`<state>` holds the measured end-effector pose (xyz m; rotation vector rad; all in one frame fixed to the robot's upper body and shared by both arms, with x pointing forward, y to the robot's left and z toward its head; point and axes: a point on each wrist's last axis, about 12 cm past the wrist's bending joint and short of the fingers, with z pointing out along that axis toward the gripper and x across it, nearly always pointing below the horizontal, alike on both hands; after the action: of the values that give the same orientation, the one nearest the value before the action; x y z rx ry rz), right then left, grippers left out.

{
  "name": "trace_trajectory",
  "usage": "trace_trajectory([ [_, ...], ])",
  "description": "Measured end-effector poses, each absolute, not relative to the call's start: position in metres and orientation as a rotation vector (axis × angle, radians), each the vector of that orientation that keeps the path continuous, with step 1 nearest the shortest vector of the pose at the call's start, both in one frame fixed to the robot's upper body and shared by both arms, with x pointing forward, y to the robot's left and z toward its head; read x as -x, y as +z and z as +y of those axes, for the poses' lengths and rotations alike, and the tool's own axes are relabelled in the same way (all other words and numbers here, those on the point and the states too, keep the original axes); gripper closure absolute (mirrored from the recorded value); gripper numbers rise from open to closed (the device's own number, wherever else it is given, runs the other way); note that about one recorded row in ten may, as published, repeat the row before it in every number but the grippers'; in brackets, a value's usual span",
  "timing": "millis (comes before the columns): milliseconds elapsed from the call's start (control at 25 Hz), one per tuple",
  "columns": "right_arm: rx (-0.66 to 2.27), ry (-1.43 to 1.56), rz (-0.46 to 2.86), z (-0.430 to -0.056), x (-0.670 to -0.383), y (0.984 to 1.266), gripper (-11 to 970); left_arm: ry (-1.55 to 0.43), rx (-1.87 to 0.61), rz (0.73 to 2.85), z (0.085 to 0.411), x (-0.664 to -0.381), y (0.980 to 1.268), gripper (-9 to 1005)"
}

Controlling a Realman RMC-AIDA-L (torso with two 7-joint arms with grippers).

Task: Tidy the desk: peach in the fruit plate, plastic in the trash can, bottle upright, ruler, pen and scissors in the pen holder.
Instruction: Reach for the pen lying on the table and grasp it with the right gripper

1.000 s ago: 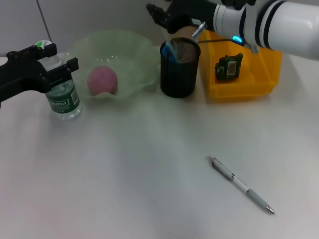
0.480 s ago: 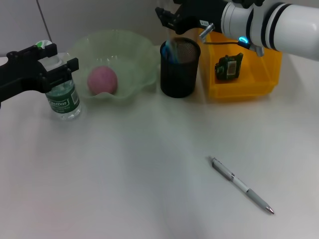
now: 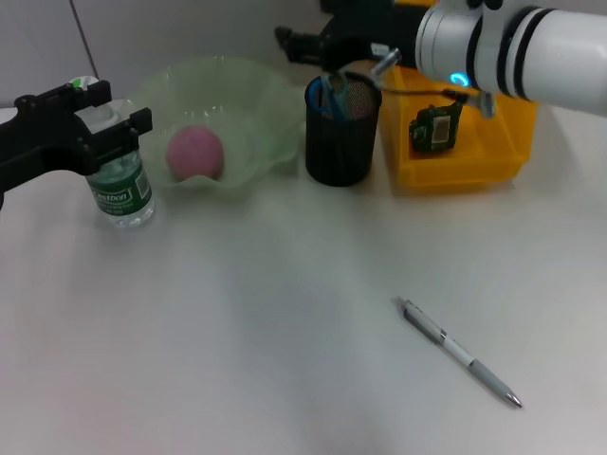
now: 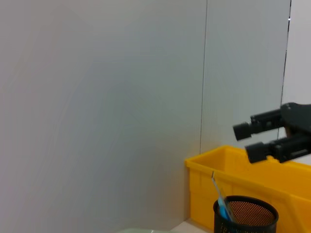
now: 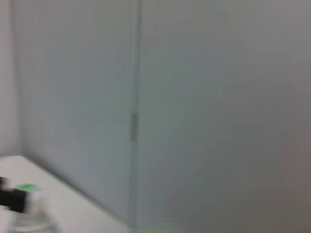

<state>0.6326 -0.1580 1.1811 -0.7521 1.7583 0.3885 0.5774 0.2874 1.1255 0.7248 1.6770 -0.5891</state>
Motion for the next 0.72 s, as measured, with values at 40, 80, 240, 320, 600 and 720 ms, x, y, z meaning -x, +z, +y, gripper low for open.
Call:
trace_trajectory([
  [40,0.750,0.477,1.808,-0.159,-0.627,1.185,264,-0.590,-0.723,1.677,0.287,-0.577,1.126,333],
  [80,0.750,0.477,1.808,-0.159,-0.627,1.185,264,-0.591,-0.722,1.678,0.287,-0.577,1.125,333],
  [240,0.731,0.559,2.027,-0.169,-0.616,1.193,264,-0.590,-0.722,1.676,0.287,-0.576,1.125,333],
  [320,0.718,0.556,2.101,-0.169,-0.611,1.196,264,-0.589,-0.723,1.676,0.287,-0.576,1.125,333],
  [600,0.752,0.586,2.246,-0.168,-0.595,1.217,264,-0.580,-0.726,1.675,0.287,-0.578,1.126,333],
  [720,0.759,0.560,2.356,-0.167,-0.592,1.224,264,-0.574,-0.729,1.672,0.288,-0.580,1.127,333],
])
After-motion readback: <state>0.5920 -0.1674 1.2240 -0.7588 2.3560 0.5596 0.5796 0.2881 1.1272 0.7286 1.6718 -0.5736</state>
